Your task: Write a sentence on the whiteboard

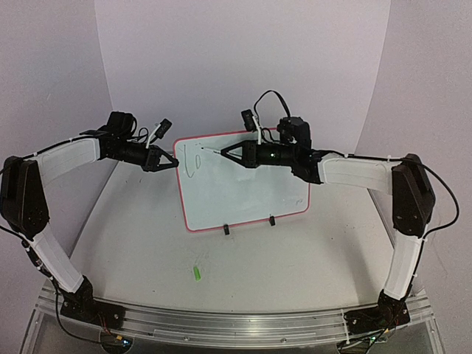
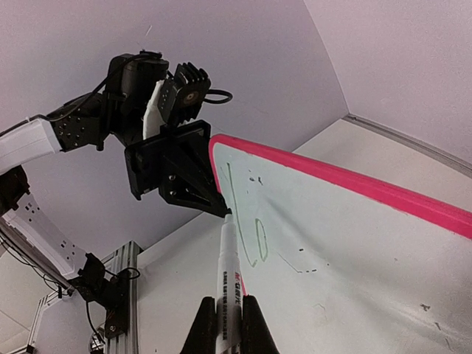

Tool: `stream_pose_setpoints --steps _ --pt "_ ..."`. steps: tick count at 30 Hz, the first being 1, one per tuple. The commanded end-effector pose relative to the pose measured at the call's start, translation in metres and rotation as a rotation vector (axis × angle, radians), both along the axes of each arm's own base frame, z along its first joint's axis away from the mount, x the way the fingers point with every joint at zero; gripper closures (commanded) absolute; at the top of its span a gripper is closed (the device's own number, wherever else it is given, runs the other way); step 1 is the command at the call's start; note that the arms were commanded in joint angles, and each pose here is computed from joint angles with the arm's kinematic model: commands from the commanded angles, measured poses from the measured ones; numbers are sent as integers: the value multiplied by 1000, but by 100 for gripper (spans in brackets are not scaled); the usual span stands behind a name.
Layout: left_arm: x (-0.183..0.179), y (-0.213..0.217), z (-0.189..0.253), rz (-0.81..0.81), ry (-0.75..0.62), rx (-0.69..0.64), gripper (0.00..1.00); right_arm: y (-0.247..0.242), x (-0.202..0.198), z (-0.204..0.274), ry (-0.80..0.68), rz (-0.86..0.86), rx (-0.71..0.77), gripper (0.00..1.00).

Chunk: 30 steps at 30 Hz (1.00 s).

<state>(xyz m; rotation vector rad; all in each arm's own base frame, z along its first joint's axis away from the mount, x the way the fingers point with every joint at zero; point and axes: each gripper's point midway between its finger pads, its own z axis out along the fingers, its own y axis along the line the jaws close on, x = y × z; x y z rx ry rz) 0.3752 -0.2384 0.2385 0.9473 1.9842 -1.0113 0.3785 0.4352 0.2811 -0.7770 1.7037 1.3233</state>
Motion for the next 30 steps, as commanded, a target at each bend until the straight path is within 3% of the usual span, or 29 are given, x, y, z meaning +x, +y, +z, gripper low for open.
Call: stream_pose_setpoints --steps 1,30 --pt "-1 -1 -3 -2 23 12 100 1 13 9 -33 -36 4 100" --pt "-2 -1 -2 -2 22 12 100 -10 21 -40 58 -100 -83 100"
